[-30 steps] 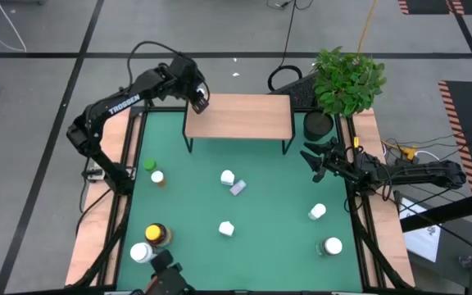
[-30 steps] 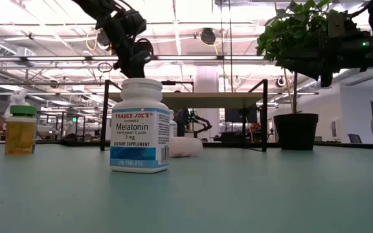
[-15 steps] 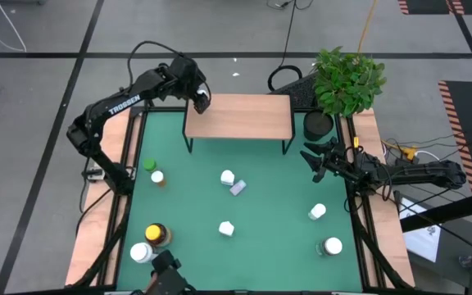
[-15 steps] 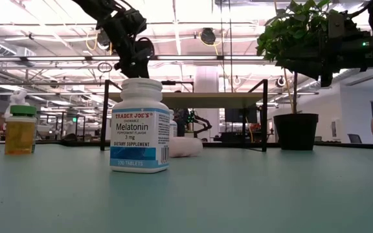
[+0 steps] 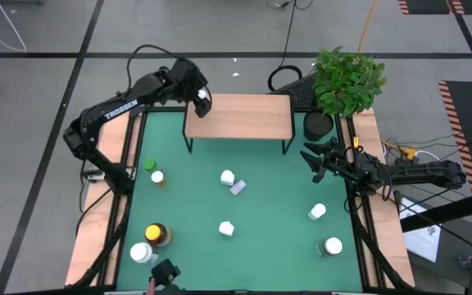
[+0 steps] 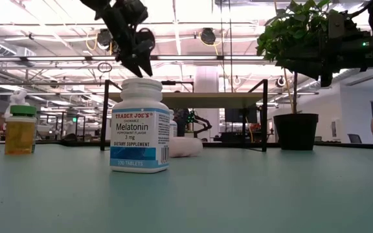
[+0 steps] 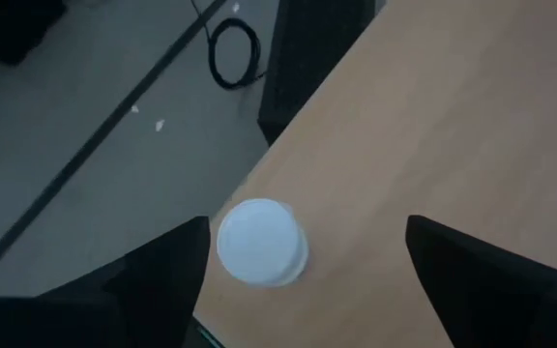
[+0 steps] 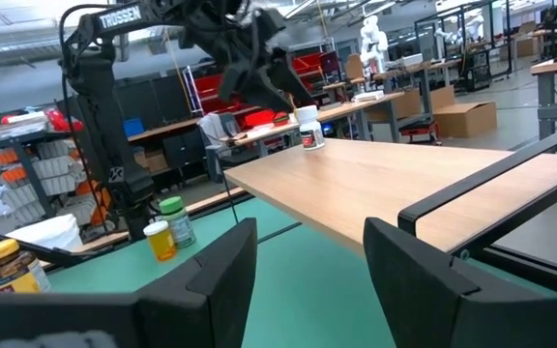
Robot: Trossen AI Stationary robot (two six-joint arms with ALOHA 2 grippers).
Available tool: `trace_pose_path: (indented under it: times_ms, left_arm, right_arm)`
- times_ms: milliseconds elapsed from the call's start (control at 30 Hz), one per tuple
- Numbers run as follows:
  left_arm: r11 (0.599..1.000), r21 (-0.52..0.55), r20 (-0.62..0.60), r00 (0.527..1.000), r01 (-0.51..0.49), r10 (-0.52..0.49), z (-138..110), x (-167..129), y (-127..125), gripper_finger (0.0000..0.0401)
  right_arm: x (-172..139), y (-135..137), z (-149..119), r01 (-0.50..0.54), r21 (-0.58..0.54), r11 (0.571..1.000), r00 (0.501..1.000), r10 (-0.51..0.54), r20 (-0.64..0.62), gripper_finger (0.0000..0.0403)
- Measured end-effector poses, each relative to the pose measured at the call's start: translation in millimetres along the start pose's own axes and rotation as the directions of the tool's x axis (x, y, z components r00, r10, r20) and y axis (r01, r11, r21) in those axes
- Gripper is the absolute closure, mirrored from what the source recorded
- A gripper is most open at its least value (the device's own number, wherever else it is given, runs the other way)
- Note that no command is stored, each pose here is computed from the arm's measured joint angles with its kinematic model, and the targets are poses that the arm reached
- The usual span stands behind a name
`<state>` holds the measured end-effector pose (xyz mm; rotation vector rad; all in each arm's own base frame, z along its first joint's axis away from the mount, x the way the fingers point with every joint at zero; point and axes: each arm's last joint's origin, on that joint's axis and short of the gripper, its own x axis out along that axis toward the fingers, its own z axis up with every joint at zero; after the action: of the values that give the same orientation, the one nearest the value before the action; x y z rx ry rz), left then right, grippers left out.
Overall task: Pick and place medicine bottles onto shelf by color
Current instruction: Put the green bottle on the shelf
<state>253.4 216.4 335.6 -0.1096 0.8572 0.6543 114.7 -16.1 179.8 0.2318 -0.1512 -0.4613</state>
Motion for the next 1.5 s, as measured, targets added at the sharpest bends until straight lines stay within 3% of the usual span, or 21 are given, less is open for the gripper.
trace_pose_path:
  times_ms: [400,600,867,1033,1233,1367,1500]
  left_arm:
    - [0.999,0.026,0.123,0.992,0.029,-0.032,-8,-58,-28,0.0063]
    - [0.997,0.036,0.204,0.976,0.064,-0.07,-43,-70,-53,0.0082]
    - [0.983,0.093,0.279,0.944,0.156,-0.176,-100,-97,-89,0.011]
    - [0.968,0.103,0.227,0.942,0.227,-0.245,-137,-109,-107,0.013]
    - [0.981,0.055,0.092,0.977,0.185,-0.19,-169,-120,-116,0.0153]
    - [0.983,-0.024,0.014,0.983,0.184,-0.183,-179,-122,-120,0.0162]
    - [0.983,-0.168,-0.042,0.996,0.072,-0.081,-186,-119,-117,0.0167]
  right_arm:
    - [2,0,-2,0.003,-0.002,1.0,1.0,-0.003,-0.015,0.0216]
    - [2,1,-2,-0.005,0.002,1.0,1.0,0.005,-0.017,0.0215]
    - [1,4,2,-0.111,0.02,0.994,0.994,0.111,0.006,0.0215]
    - [1,6,4,-0.166,-0.037,0.986,0.986,0.166,0.022,0.0215]
    - [0,8,10,-0.178,-0.015,0.984,0.98,0.179,0.085,0.0215]
    - [0,8,11,-0.207,0.017,0.978,0.975,0.205,0.086,0.0215]
    - [1,9,10,-0.204,0.013,0.979,0.976,0.202,0.077,0.0215]
